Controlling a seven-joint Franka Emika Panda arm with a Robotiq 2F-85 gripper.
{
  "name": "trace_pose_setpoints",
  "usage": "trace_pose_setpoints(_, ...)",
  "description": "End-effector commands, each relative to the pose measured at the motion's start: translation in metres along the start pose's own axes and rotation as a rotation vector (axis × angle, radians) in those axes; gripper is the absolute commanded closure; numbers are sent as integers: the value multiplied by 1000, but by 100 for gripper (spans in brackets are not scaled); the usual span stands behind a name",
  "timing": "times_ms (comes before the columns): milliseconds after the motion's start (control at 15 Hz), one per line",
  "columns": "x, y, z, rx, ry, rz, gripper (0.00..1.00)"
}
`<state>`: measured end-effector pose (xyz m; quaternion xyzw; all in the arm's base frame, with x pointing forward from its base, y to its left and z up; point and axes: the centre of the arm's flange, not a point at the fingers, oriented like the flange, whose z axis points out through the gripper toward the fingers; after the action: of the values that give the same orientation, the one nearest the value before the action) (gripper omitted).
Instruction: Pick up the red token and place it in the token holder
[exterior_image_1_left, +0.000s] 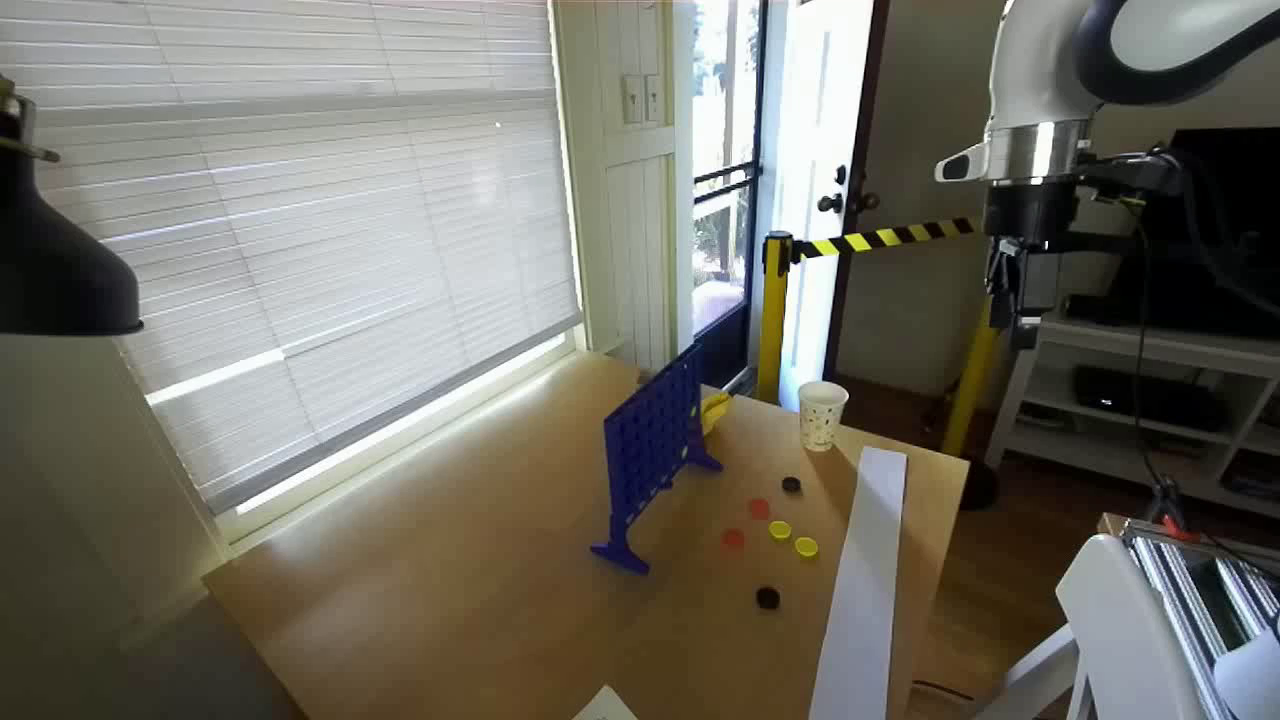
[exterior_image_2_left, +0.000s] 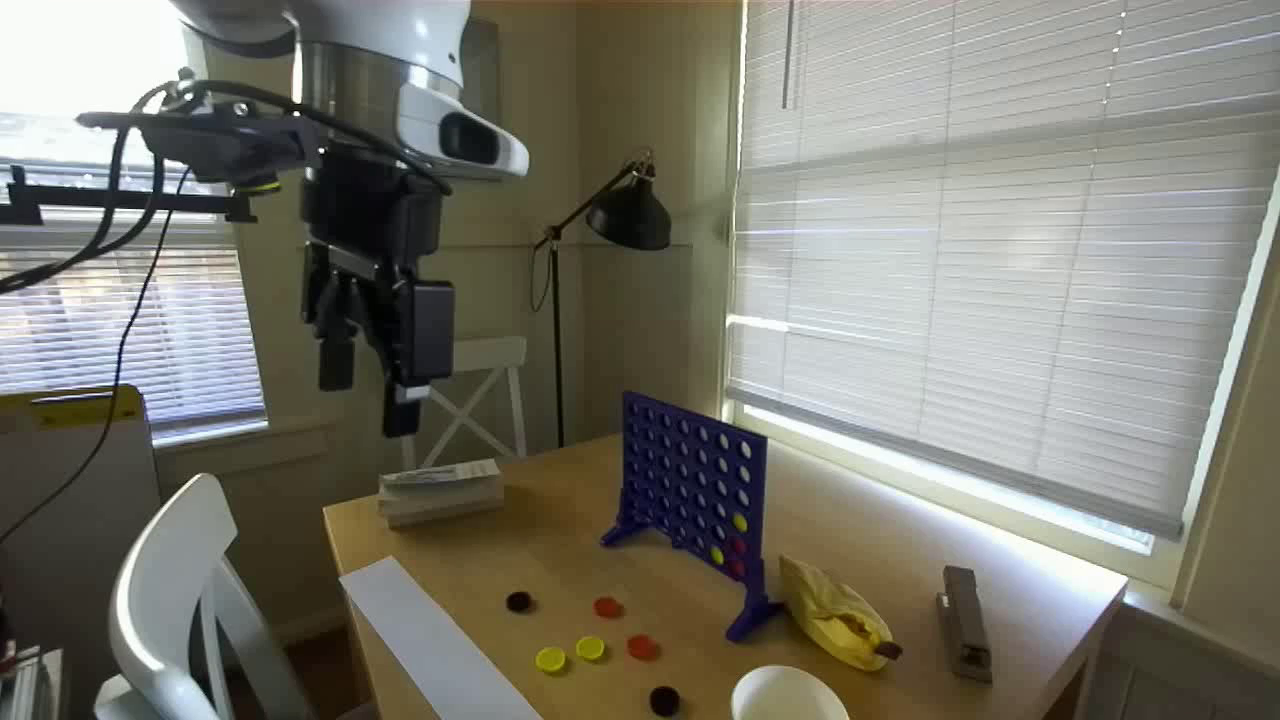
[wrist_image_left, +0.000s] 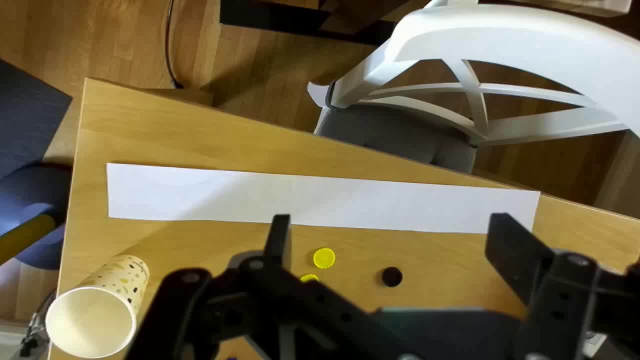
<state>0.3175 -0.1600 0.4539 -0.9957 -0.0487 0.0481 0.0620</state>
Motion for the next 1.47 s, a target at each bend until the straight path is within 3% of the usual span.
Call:
trace_pose_setpoints(0,0,0,0,0,0,0,0)
trace_pose_setpoints(667,0,0,0,0,0,0,0)
trace_pose_setpoints(1133,126,6,17,49,-80,36,0)
trace_pose_setpoints(1400,195,-4,44,31,-145,76,0)
